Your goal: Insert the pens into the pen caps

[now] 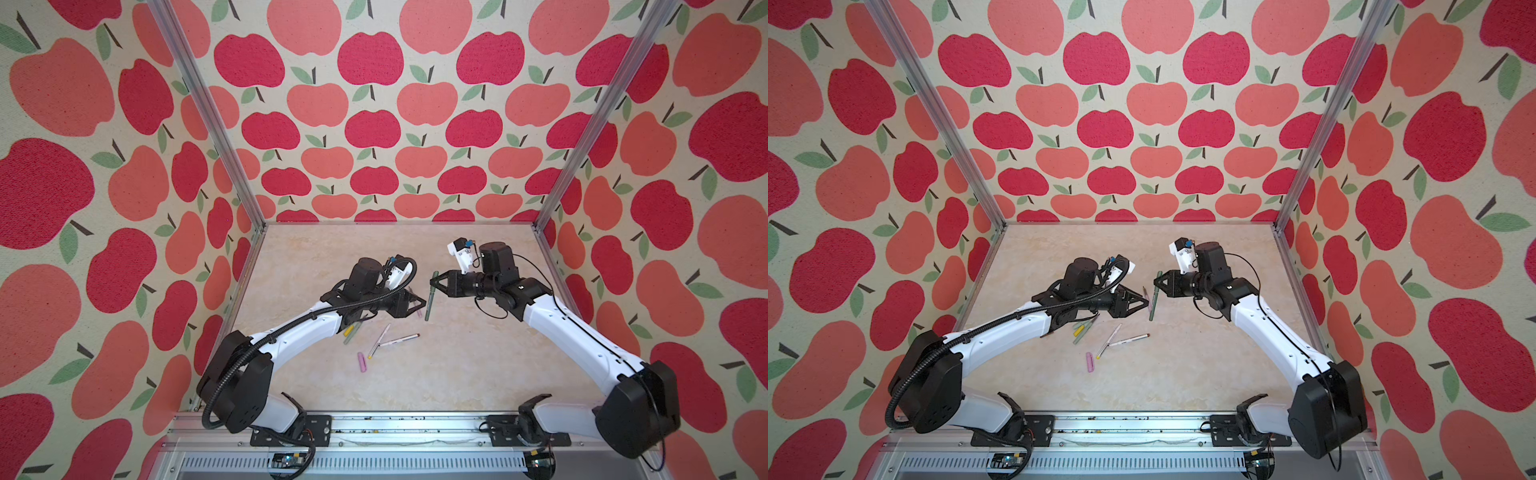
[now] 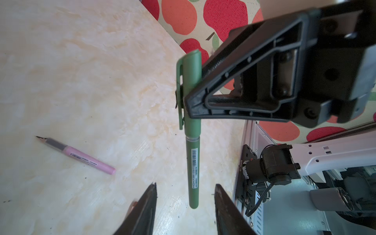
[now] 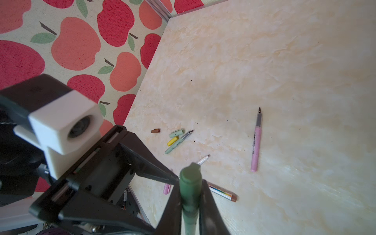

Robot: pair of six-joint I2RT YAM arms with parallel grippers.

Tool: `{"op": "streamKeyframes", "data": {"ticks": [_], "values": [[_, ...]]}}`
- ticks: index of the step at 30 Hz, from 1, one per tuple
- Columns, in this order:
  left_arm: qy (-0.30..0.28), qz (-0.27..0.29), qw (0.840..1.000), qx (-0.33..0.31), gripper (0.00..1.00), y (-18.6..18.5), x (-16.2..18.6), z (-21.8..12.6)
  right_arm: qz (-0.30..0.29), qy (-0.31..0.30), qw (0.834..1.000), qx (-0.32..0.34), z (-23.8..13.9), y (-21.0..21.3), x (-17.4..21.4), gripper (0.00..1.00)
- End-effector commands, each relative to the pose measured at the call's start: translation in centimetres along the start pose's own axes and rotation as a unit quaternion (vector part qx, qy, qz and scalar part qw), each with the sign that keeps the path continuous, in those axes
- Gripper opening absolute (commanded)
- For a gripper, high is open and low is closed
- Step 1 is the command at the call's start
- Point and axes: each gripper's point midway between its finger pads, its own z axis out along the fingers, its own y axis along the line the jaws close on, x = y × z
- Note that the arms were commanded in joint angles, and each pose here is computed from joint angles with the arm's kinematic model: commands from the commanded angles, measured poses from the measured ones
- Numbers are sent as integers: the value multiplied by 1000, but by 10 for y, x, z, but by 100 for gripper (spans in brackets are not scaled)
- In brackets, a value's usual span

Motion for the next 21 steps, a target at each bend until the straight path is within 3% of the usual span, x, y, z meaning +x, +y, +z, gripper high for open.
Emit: {"op": "streamKeyframes", "data": {"ticks": [1, 14, 17, 21], "values": [[-8, 5, 999, 41, 48, -11, -12, 7, -6, -7, 1000, -24, -3, 16, -9, 2], [11, -11, 998, 68, 45, -17, -7, 24, -2, -11, 1000, -29, 0, 15, -7, 2], [12, -17, 997, 68, 33, -17, -8, 29, -1, -11, 999, -31, 0, 15, -6, 2], [11, -22, 998, 65, 11, -16, -10, 32, -1, -12, 1000, -29, -1, 15, -4, 2]]}}
